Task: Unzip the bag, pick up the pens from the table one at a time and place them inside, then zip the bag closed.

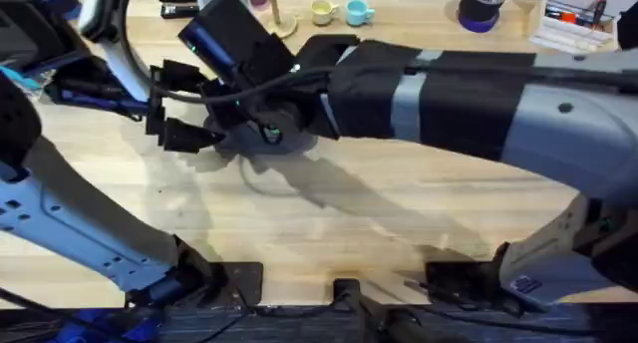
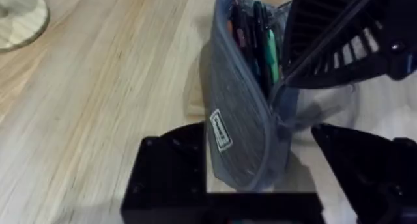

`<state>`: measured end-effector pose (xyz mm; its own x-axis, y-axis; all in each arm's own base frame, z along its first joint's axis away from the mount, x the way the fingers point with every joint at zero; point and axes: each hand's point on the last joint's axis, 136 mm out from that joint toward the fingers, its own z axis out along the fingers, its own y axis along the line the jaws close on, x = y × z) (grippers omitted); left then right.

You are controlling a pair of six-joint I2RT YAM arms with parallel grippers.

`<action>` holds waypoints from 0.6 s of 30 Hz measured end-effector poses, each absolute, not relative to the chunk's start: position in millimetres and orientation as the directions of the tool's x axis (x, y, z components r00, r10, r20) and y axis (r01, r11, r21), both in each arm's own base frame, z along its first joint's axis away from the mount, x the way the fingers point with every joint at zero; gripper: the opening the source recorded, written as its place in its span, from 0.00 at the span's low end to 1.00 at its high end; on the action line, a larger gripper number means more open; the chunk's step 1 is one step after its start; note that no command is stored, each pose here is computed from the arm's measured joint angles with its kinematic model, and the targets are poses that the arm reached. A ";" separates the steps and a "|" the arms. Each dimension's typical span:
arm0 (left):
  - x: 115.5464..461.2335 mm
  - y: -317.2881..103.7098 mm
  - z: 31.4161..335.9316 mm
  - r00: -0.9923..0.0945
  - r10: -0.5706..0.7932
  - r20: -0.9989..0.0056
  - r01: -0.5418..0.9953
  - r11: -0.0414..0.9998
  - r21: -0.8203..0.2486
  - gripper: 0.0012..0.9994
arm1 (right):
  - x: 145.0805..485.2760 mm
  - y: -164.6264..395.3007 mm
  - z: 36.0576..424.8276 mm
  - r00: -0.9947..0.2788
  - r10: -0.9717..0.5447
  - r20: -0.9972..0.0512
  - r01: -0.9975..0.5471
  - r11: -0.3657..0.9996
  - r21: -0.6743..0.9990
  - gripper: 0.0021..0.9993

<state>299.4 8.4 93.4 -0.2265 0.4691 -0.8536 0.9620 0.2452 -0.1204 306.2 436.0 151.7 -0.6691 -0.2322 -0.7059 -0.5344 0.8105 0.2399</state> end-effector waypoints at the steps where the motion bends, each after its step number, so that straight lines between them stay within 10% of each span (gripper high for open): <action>1: 301.1 6.4 92.3 -0.223 0.474 -0.852 0.963 0.241 -0.118 0.93 | 308.5 434.8 152.4 -0.669 -0.227 -0.708 -0.531 0.813 0.240 0.03; 11: 305.6 6.0 88.3 -0.264 0.475 -0.839 0.952 0.267 -0.149 0.08 | 319.5 426.8 152.4 -0.672 -0.210 -0.710 -0.508 0.828 0.236 0.03; 18: 305.7 6.2 87.9 -0.274 0.474 -0.837 0.949 0.272 -0.156 0.04 | 323.3 423.9 152.6 -0.674 -0.204 -0.710 -0.501 0.833 0.236 0.03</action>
